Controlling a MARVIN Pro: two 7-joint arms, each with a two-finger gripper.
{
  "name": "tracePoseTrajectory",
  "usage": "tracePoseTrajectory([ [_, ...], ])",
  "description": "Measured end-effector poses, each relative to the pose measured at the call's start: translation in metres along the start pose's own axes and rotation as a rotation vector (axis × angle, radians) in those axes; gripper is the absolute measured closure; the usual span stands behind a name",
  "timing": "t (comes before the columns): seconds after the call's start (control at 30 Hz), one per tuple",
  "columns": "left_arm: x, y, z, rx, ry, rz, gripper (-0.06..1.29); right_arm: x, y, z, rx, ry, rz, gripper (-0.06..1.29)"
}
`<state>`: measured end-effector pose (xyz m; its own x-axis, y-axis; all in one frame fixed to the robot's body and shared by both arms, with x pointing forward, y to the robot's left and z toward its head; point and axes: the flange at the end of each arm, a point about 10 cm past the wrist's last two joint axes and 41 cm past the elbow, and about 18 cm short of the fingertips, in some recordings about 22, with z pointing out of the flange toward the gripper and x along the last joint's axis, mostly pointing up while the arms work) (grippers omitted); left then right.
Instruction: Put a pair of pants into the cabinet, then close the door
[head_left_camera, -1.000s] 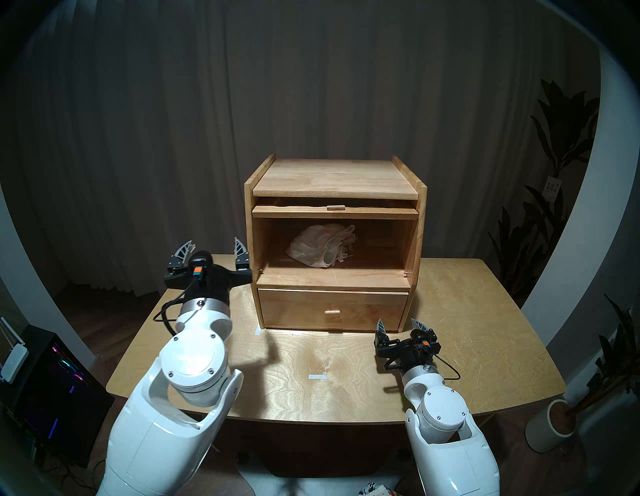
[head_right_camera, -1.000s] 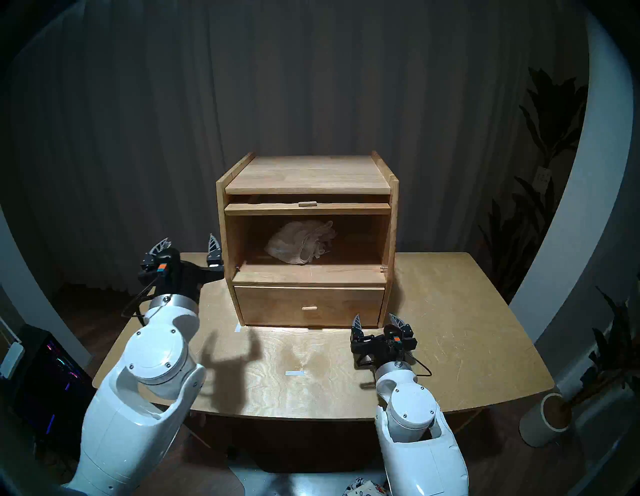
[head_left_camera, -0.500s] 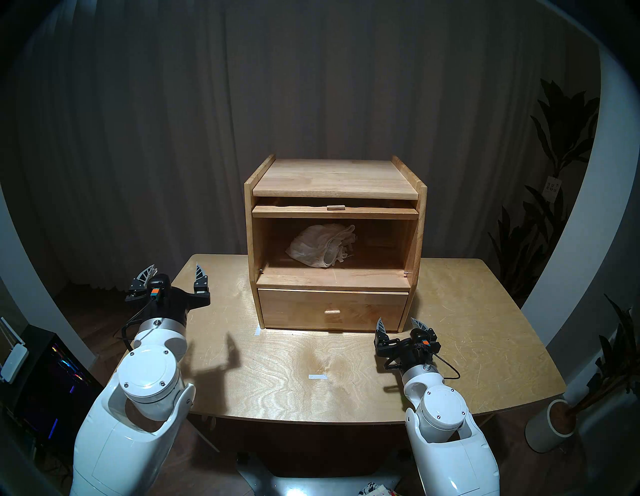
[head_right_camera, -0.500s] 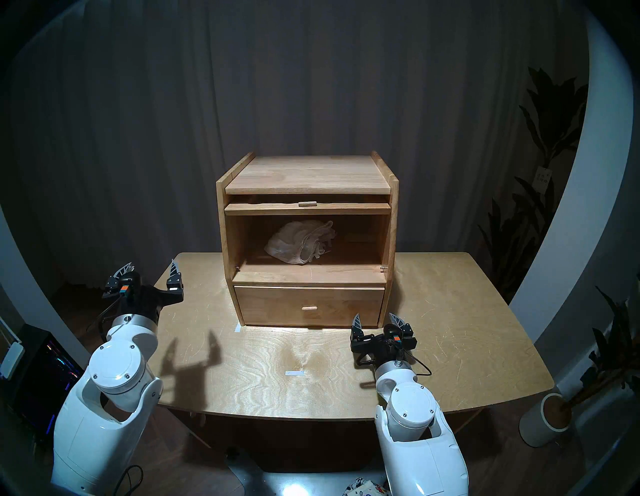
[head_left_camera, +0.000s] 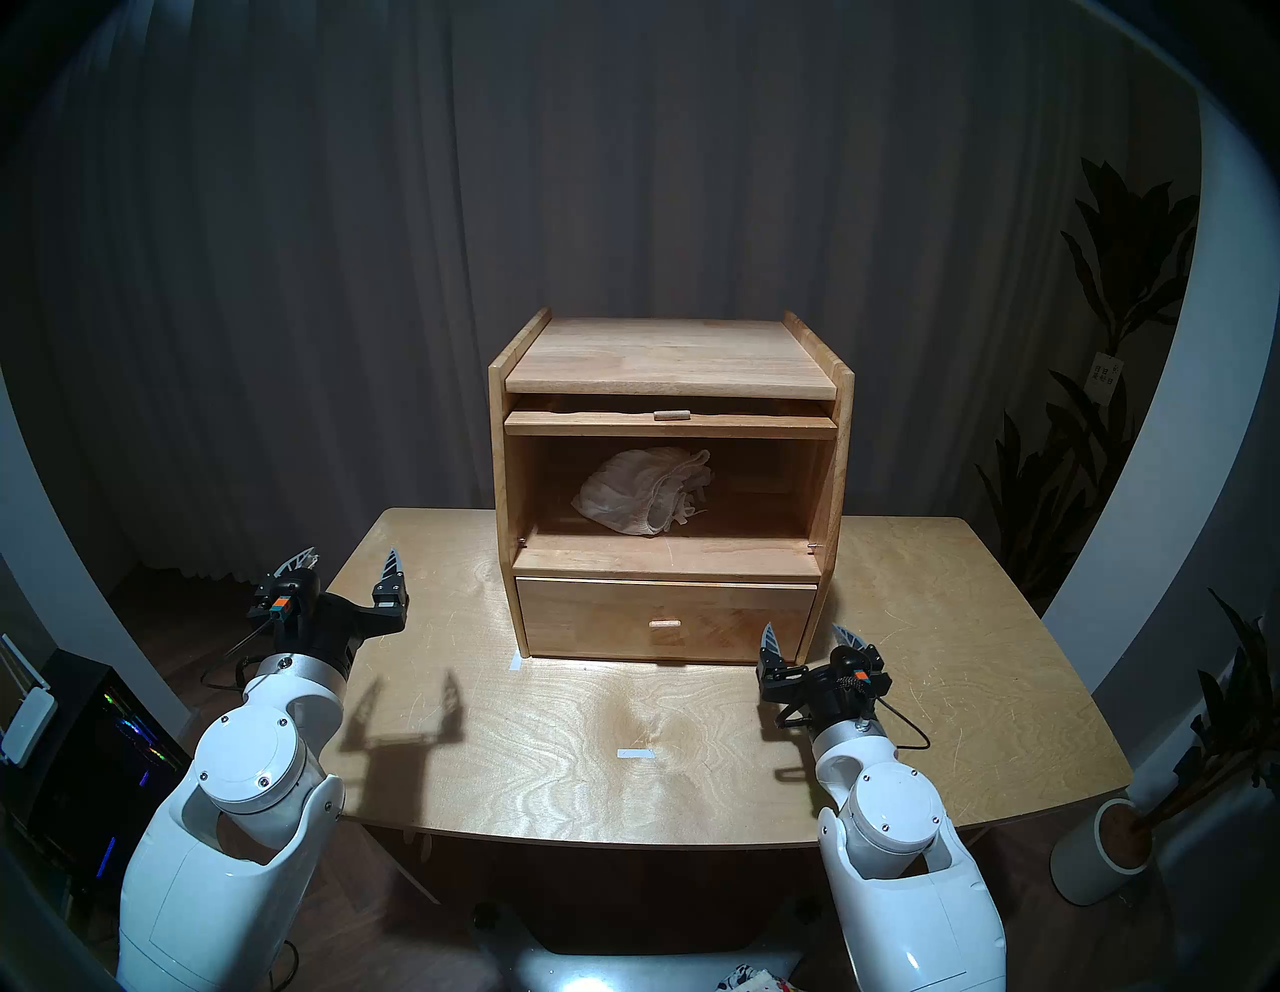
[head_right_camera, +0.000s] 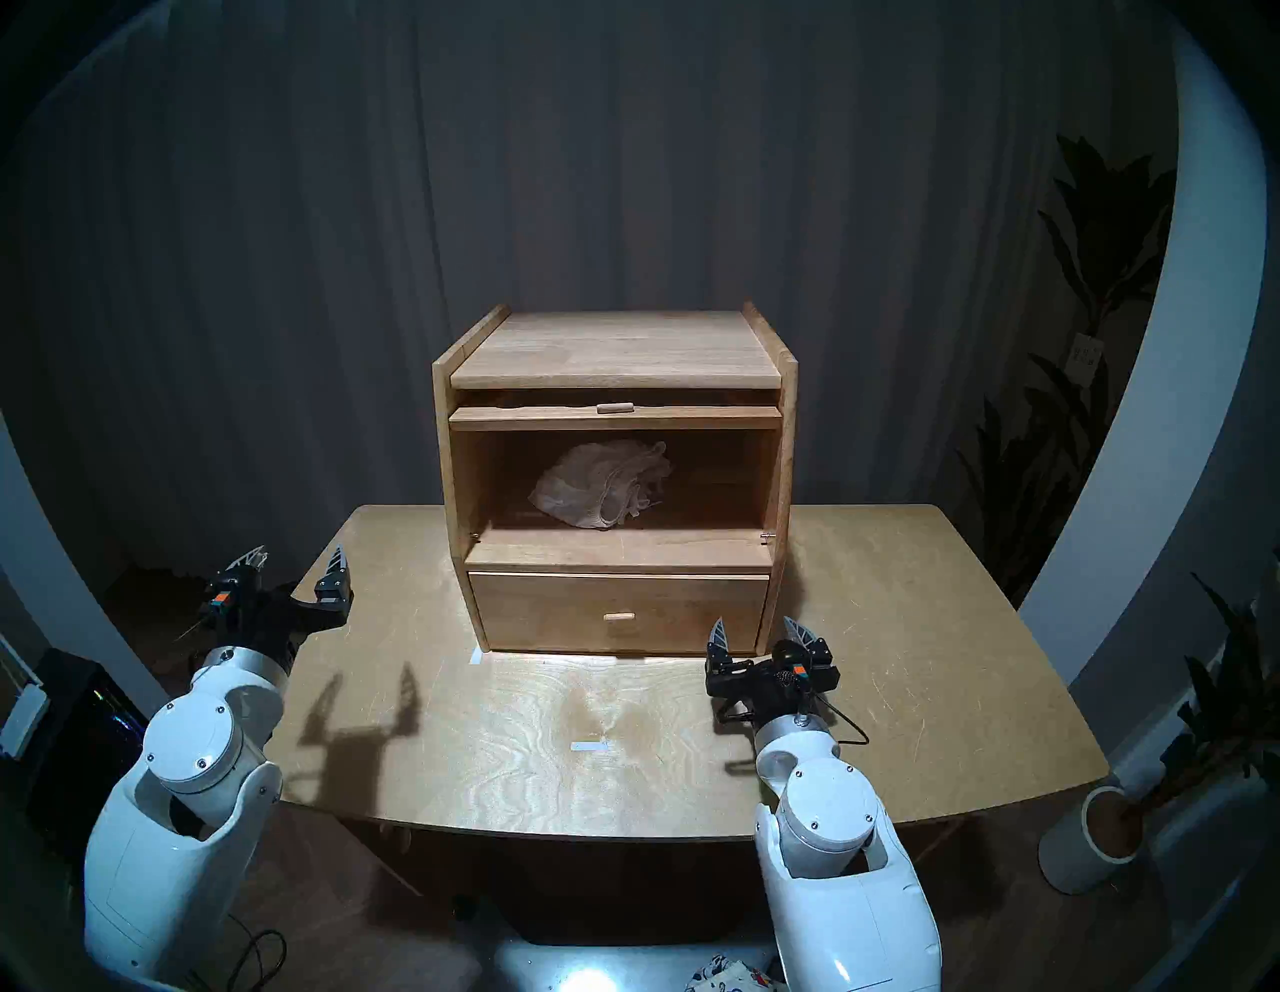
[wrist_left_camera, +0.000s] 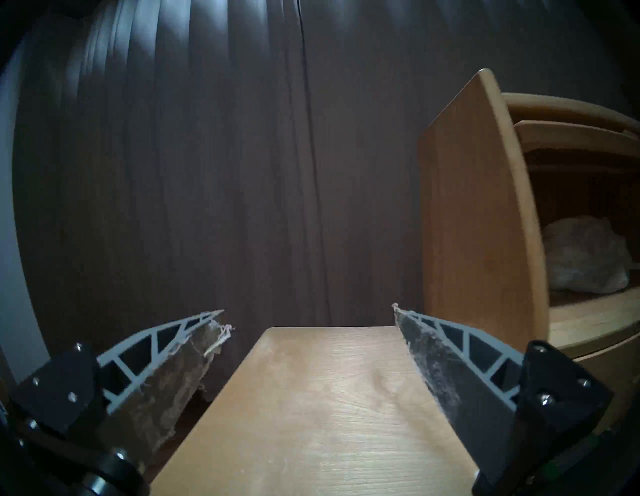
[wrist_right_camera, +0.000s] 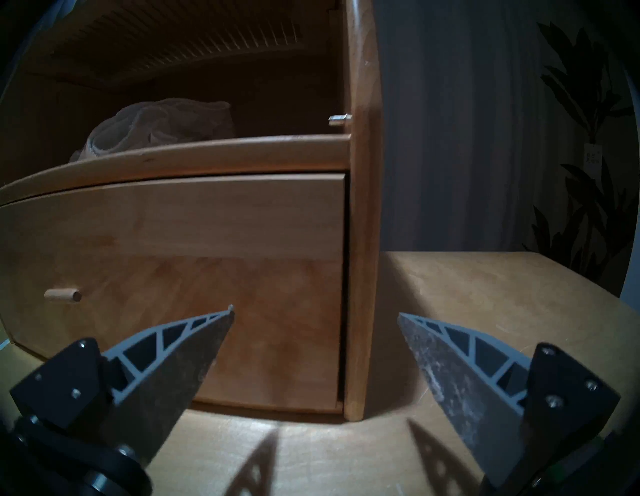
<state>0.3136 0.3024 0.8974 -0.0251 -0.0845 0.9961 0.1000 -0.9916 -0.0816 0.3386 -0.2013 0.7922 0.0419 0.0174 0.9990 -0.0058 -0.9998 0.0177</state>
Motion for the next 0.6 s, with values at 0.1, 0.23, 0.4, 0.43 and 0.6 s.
tracePoseTrajectory([
  [0.1, 0.002, 0.006, -0.002, -0.053, 0.015, -0.029, -0.02, 0.015, 0.009, 0.002, -0.014, 0.044, -0.027, -0.02],
  [0.23, 0.003, 0.011, -0.005, -0.109, 0.029, -0.06, -0.02, 0.035, 0.017, 0.003, -0.016, 0.106, -0.076, -0.02],
  [0.4, 0.002, 0.014, -0.007, -0.157, 0.038, -0.086, -0.02, 0.069, 0.021, 0.008, 0.0, 0.209, -0.166, -0.02],
  [0.43, 0.002, 0.014, -0.008, -0.162, 0.038, -0.088, -0.02, 0.074, 0.02, 0.009, 0.005, 0.224, -0.18, -0.02],
  [0.6, 0.0, 0.014, -0.01, -0.19, 0.039, -0.107, -0.02, 0.112, 0.01, 0.011, 0.068, 0.337, -0.299, -0.02],
])
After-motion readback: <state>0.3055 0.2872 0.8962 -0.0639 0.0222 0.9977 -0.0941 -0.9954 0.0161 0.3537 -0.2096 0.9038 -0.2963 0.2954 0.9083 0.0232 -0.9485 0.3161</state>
